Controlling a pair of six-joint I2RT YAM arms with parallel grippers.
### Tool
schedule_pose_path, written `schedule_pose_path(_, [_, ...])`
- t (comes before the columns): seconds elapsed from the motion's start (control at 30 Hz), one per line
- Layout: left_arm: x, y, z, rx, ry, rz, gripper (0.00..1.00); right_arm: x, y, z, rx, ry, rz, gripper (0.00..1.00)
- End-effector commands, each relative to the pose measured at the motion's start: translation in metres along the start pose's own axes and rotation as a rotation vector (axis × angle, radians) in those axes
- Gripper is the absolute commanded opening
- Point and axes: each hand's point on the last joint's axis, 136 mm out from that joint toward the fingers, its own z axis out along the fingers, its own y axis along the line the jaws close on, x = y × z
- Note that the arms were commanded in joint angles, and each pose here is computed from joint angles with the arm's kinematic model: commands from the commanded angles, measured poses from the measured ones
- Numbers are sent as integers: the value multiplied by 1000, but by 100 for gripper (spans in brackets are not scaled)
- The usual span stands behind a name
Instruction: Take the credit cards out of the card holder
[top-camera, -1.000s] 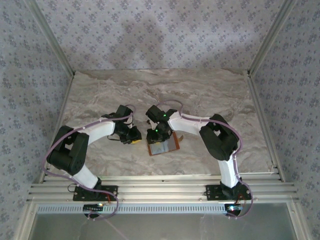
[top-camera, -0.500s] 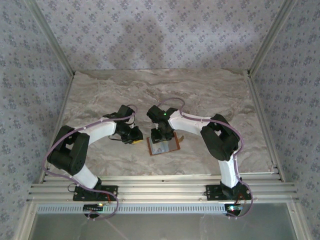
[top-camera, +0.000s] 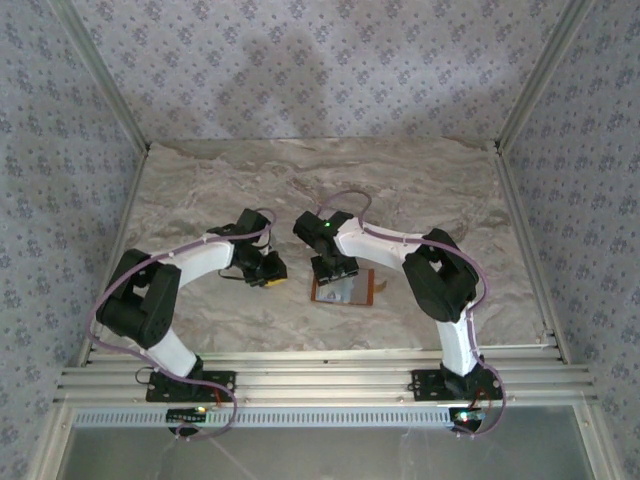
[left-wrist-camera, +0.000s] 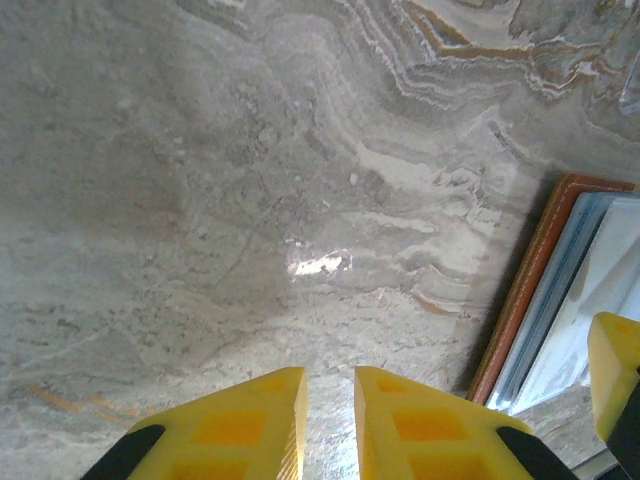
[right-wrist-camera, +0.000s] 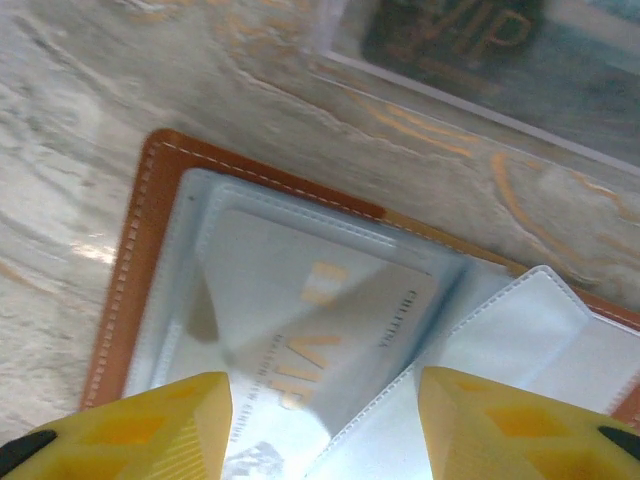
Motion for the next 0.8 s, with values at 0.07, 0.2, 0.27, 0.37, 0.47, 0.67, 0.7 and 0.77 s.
schedule_pose_path(0.07, [-2,-10,0,16,9,24,21,2,-24,-12,101,-4,20,55])
schedule_pose_path(0.2, [-2,-12,1,15,12,26,21,5,-36,-14,141,-3,29,56])
schedule_pose_path(0.27, [-2,-13,1,15,13,27,21,7,-41,-15,155,-2,35,56])
schedule_pose_path(0.37, [-2,-15,2,14,17,32,21,11,-51,-16,168,0,53,56])
schedule_pose_path(0.47, [-4,-17,3,14,17,35,21,15,-59,-16,159,4,80,57])
schedule_pose_path(0.67, [-3,-24,7,17,26,53,21,24,-61,-7,47,17,141,57])
schedule_pose_path(0.7, [-3,-26,7,18,27,58,21,25,-62,-5,32,20,151,57])
schedule_pose_path(0.77, [-2,-29,8,20,30,65,21,27,-63,-3,0,20,170,57])
